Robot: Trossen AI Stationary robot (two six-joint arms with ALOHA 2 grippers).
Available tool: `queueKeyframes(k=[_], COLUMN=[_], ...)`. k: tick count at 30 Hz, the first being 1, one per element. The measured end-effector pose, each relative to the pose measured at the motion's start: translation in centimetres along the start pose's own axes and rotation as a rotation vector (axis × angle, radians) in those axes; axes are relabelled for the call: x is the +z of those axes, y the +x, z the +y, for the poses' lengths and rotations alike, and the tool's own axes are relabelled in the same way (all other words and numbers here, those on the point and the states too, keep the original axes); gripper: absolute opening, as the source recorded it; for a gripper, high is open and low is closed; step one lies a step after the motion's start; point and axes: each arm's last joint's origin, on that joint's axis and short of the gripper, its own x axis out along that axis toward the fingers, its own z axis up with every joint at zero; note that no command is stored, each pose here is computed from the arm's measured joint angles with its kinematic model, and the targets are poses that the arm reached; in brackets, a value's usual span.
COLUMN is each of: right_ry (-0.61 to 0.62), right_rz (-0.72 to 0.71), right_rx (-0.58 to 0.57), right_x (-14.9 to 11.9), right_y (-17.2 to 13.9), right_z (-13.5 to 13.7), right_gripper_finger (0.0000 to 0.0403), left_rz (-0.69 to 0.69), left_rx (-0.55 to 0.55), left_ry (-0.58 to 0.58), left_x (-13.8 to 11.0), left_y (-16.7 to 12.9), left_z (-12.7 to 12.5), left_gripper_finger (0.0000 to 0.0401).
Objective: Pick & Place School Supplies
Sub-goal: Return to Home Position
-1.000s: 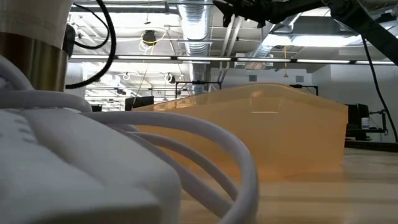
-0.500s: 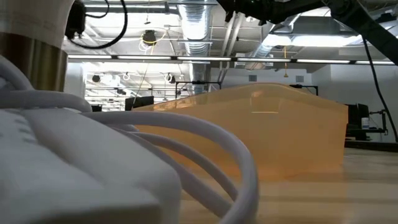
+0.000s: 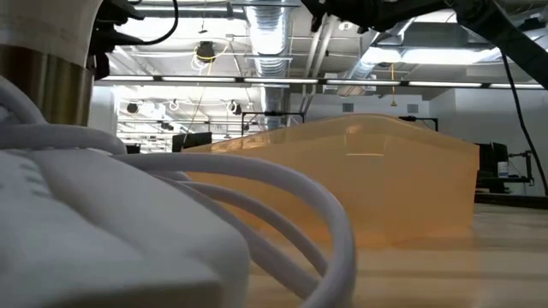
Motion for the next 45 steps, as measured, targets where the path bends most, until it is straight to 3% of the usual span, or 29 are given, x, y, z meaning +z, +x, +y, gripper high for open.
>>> queueKeyframes(k=[7,8,11,13,14,18,22,24,27,29,32,37,40,45], right_ry=[0.065,0.102,0.366,0.426,0.418,0.168,-0.054,-0.106,-0.215,-0.281,-0.327,-0.296,-0.301,-0.310], right_rz=[0.047,0.064,0.168,0.228,0.235,0.176,0.151,0.199,0.308,0.323,0.287,0.265,0.184,-0.055], right_rx=[0.022,0.018,0.030,0.074,0.085,0.132,0.145,0.008,-0.311,-0.368,-0.342,-0.354,-0.351,-0.342], right_x=[-1.5,-1.8,-3.4,-4.2,-4.5,-3.5,0.1,-0.1,-1.6,-1.8,-1.6,-5.0,-8.7,-14.7], right_y=[2.3,2.6,3.6,4.3,4.9,7.2,6.5,5.4,4.6,3.8,0.9,-3.4,-6.0,-12.8], right_z=[0.1,0.0,-0.3,-0.2,0.1,3.9,13.2,17.5,22.7,25.3,29.3,31.5,32.1,35.4], right_gripper_finger=[0.0171,0.0170,0.0167,0.0165,0.0165,0.0166,0.0169,0.0169,0.0167,0.0166,0.0164,0.0167,0.0169,0.0167], left_rz=[0.034,0.036,0.011,0.000,-0.008,-0.066,-0.254,-0.352,-0.481,-0.563,-0.612,-0.615,-0.655,-0.696], left_rx=[-0.035,-0.041,-0.076,-0.092,-0.101,-0.162,-0.299,-0.342,-0.399,-0.450,-0.428,-0.355,-0.365,-0.330], left_ry=[0.052,0.073,0.111,0.126,0.135,0.148,0.227,0.259,0.258,0.283,0.383,0.385,0.408,0.451], left_x=[-0.1,0.0,0.3,0.4,0.5,1.0,2.4,3.0,3.6,3.8,4.3,4.8,5.1,5.3], left_y=[-0.1,-0.3,-1.0,-1.4,-1.6,-2.7,-5.0,-6.6,-9.4,-11.3,-12.4,-12.1,-12.1,-12.0], left_z=[-0.1,-0.1,-0.2,-0.3,-0.3,-0.5,-1.3,-1.3,-0.6,0.0,-0.2,-0.7,-1.2,-1.5], left_gripper_finger=[0.0121,0.0121,0.0118,0.0116,0.0116,0.0116,0.0116,0.0117,0.0117,0.0116,0.0116,0.0116,0.0117,0.0118])
